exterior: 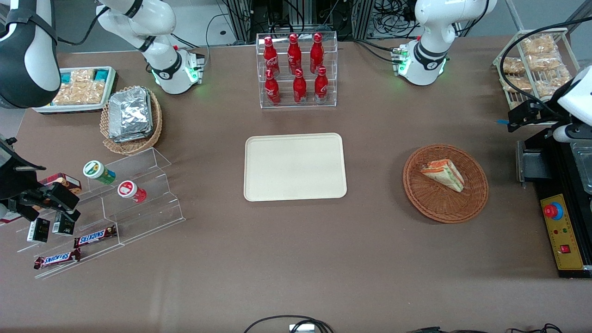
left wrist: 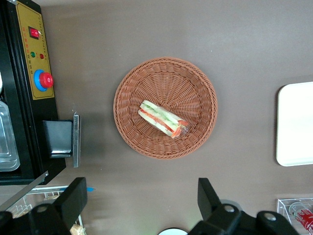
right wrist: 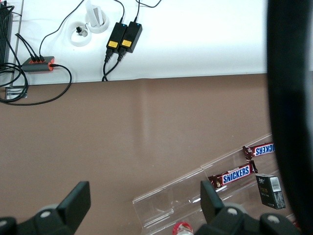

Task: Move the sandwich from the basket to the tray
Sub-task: 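Lower the open left gripper over the sandwich in the wicker basket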

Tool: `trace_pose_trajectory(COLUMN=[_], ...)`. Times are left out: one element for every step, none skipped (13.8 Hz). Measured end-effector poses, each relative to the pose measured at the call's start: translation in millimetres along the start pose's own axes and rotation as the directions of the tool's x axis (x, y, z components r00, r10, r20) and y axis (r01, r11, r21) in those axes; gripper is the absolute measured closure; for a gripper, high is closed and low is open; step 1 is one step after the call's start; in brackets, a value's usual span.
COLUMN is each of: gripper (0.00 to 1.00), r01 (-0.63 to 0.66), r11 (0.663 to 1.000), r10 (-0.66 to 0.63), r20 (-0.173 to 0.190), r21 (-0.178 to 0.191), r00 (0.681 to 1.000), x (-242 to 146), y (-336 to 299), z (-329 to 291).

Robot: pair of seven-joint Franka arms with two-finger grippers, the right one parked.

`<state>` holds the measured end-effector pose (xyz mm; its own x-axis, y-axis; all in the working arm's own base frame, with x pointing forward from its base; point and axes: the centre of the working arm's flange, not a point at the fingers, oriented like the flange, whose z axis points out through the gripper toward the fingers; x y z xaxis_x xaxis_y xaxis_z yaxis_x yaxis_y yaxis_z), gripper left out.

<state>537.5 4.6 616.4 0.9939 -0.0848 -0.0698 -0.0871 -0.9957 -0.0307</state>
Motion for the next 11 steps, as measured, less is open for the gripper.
trace_pose_trajectory(gripper=[0.0,0.0,0.0,0.0,0.0,0.0,0.0,0.0,0.0,0.0,0.0], r01=[0.0,0.0,0.0,0.001,0.001,0.002,0.008,0.034,0.073,0.111,0.149], r11=[1.0,1.0,1.0,1.0,1.0,1.0,1.0,0.999,0.997,0.994,0.989], r10=[0.0,0.0,0.0,-0.001,-0.001,-0.001,-0.008,-0.034,-0.073,-0.11,-0.149], r20=[0.001,0.003,0.003,0.004,0.006,0.011,0.022,0.039,0.055,0.063,0.067], r21=[-0.001,-0.002,-0.002,-0.002,-0.002,-0.003,-0.004,-0.005,-0.004,-0.002,0.0], r00=[1.0,1.0,1.0,1.0,1.0,1.0,1.0,0.999,0.996,0.992,0.987], x=[-0.1,-0.3,-0.3,-0.3,-0.2,0.1,0.6,1.2,3.1,6.3,9.5], y=[-0.1,0.2,0.2,0.2,0.2,0.0,-0.2,-0.5,-0.7,-0.7,-0.3], z=[0.1,0.3,0.3,0.5,1.2,3.6,8.8,17.4,29.4,45.6,65.4])
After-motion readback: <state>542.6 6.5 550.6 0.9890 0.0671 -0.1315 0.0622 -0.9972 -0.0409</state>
